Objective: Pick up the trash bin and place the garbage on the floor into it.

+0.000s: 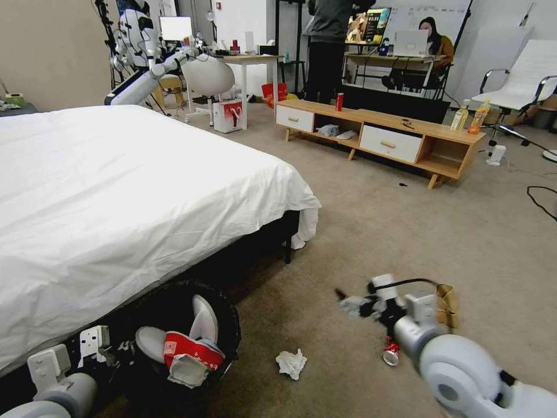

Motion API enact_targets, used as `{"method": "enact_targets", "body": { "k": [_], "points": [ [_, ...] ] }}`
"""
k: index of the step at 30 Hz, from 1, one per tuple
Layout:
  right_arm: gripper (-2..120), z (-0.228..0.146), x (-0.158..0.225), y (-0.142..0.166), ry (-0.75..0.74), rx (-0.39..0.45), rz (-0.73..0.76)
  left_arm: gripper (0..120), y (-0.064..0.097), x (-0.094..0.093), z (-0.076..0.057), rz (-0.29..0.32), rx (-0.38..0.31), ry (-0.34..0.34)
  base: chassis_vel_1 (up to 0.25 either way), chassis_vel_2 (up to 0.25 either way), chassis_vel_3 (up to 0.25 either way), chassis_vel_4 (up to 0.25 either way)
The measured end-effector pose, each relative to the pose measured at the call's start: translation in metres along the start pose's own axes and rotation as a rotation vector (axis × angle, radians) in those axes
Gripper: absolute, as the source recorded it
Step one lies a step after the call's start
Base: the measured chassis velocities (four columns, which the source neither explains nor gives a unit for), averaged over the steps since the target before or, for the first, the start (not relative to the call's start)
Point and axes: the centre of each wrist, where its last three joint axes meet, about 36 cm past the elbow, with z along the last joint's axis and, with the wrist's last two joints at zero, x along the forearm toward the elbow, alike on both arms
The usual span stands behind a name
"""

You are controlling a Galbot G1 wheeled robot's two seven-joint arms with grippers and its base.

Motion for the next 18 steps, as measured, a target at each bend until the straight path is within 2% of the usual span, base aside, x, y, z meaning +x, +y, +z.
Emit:
{"method": "enact_targets", "body": {
  "k": [5, 10, 13, 15, 18],
  "points": [
    [100, 0.001, -0.039, 0.020, 0.126, 0.030, -0.102, 1, 0.002, -0.003, 0.003, -0.010, 0.012, 0.007, 0.000, 0.000, 0.000, 0.000],
    [100, 0.018, -0.079, 0.037, 0.236, 0.067, -0.143, 1, 0.003, -0.004, 0.004, -0.014, 0.019, 0.007, 0.000, 0.000, 0.000, 0.000],
    [100, 0.024, -0.087, 0.043, 0.262, 0.084, -0.153, 1, 0.003, -0.004, 0.005, -0.016, 0.019, 0.007, 0.000, 0.000, 0.000, 0.000],
    [100, 0.036, -0.107, 0.058, 0.322, 0.131, -0.167, 1, 0.004, -0.004, 0.006, -0.022, 0.022, 0.008, 0.000, 0.000, 0.000, 0.000],
    [100, 0.046, -0.123, 0.060, 0.343, 0.161, -0.146, 1, 0.005, -0.003, 0.007, -0.026, 0.024, 0.010, 0.000, 0.000, 0.000, 0.000]
  ]
}}
